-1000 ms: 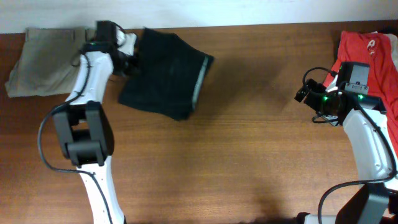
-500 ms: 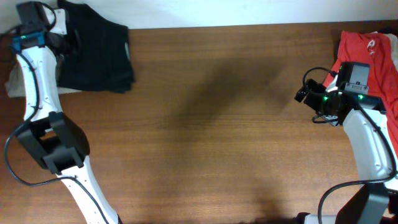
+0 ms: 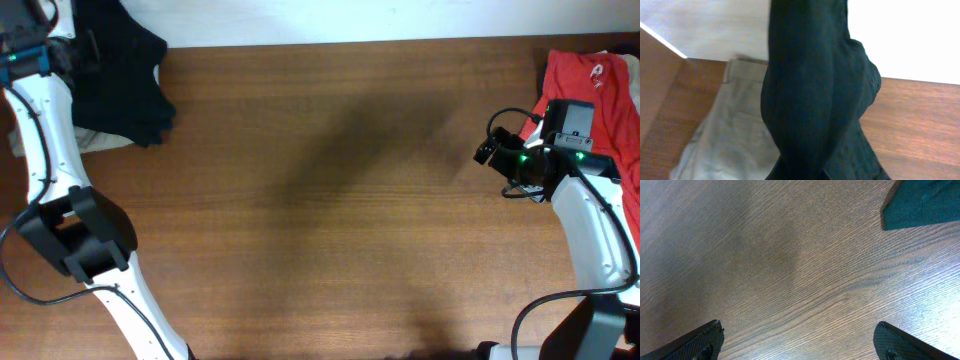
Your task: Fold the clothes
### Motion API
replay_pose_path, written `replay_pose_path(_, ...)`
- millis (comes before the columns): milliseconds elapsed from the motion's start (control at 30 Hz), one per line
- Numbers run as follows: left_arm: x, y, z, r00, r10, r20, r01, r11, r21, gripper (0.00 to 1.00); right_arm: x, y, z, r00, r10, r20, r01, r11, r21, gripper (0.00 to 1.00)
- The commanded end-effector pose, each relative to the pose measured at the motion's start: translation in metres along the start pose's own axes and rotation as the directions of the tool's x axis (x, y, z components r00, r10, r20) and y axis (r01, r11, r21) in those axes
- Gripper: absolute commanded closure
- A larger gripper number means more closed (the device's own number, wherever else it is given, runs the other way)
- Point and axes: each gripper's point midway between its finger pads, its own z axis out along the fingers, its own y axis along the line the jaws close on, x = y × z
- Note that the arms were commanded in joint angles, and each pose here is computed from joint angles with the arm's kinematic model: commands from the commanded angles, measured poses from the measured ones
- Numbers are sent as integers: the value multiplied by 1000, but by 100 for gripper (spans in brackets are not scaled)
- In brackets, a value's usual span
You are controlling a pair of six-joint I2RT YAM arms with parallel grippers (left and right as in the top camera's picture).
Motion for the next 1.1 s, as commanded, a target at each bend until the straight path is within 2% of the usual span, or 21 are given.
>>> replay_pose_path(0,-6,30,3,999,-5,35,7,998,-61,99,-3,1,-1,1000,-6,9,6,1000,1,1)
replay_pose_path(233,21,54,51,999,-26,23,28,995,-98,99,-3,2,-1,1000,-6,8,6,1000,0,1)
replay_pose_path(400,20,89,65,997,-28,78,45,973,-226,99,-3,2,-1,1000,-6,8,6,1000,0,1)
replay_pose_path(533,20,101,75,994,13,104,13,968,-249,99,-3,2,-1,1000,-6,8,6,1000,0,1)
replay_pose_path(567,26,102,80,996,10,94,14,968,-249,96,-3,1,-1,1000,-6,9,6,1000,1,1)
replay_pose_path(600,33,104,86,997,5,80,15,969,-248,87,-3,2,-1,1000,-6,8,6,1000,0,1)
replay_pose_path(667,45,105,96,998,-1,58,15,969,-246,48,-3,2,-1,1000,-6,8,6,1000,0,1)
replay_pose_path(733,54,110,101,999,-9,40,19,967,-253,59,-3,1,-1,1000,-6,9,6,1000,1,1)
replay_pose_path(833,64,127,99,1000,-22,12,25,945,-325,58,-3,1,-1,1000,-6,9,6,1000,1,1)
replay_pose_path(933,50,125,88,998,-37,45,49,944,-325,60,-3,1,-1,1000,-6,9,6,1000,1,1)
replay_pose_path(1000,35,113,78,995,-62,74,81,951,-299,88,-3,1,-1,1000,-6,9,6,1000,1,1)
replay_pose_path(1033,32,104,76,995,-74,74,91,959,-267,97,-3,2,-1,1000,-6,8,6,1000,0,1)
replay_pose_path(1067,35,91,78,996,-75,58,86,972,-217,99,-3,1,-1,1000,-6,9,6,1000,1,1)
